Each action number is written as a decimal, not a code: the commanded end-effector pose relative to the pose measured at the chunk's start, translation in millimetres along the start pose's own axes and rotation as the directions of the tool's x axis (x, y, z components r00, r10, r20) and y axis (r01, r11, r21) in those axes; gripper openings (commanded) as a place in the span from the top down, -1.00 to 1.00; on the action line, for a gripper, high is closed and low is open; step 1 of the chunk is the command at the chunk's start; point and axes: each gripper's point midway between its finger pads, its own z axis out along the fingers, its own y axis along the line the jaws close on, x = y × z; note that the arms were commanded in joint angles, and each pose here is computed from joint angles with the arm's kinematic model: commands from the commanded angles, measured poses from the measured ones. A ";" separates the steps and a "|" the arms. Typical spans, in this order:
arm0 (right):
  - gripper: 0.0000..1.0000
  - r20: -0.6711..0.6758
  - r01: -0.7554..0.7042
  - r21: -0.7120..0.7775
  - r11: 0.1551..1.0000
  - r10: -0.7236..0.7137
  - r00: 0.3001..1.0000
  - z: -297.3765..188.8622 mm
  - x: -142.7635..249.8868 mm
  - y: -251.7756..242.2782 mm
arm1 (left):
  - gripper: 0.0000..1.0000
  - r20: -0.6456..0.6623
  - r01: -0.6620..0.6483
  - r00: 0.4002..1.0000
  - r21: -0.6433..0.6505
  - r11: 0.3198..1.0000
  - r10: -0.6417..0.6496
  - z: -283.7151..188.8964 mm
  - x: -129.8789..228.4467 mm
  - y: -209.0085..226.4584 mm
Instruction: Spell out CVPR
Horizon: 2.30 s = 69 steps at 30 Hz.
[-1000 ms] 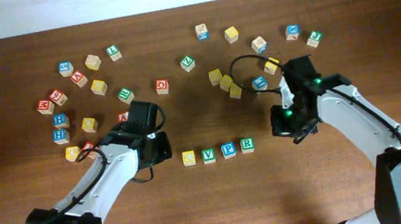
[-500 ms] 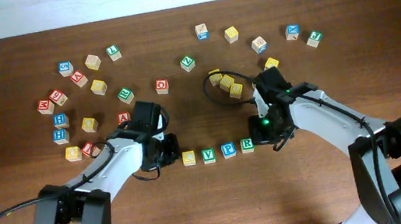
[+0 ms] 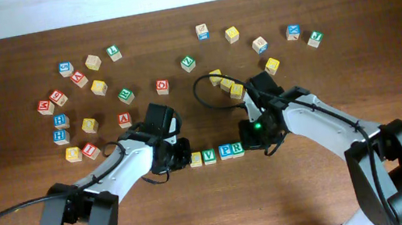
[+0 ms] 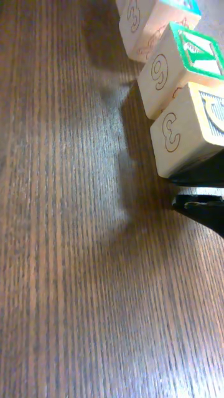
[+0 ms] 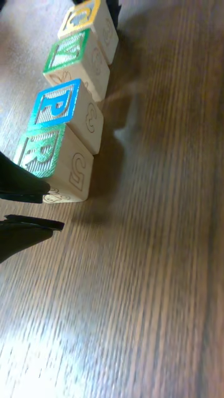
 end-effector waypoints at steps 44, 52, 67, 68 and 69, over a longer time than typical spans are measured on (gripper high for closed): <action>0.92 0.407 0.085 0.038 0.996 -0.093 0.909 -187.5 -10.0 47.9 | 0.80 0.278 0.066 0.960 -0.148 0.987 -0.022 -175.1 -34.6 -0.5; 0.92 0.239 0.165 0.025 0.986 -0.166 0.957 -34.6 -58.8 87.9 | 1.00 0.298 0.228 0.941 -0.216 0.949 -0.158 -178.6 -27.9 23.6; 0.92 0.181 0.074 0.274 0.959 -0.127 0.975 36.1 -39.4 65.4 | 1.00 0.290 0.493 0.861 -0.282 0.823 -0.417 -200.6 -10.9 107.9; 0.92 0.169 0.075 0.278 0.958 -0.125 0.978 39.4 -37.5 63.6 | 1.00 0.290 0.493 0.862 -0.282 0.823 -0.417 -200.6 -10.9 107.8; 0.92 0.163 0.074 0.281 0.957 -0.123 0.979 40.5 -36.4 62.3 | 1.00 0.290 0.493 0.862 -0.282 0.823 -0.417 -200.6 -10.9 107.8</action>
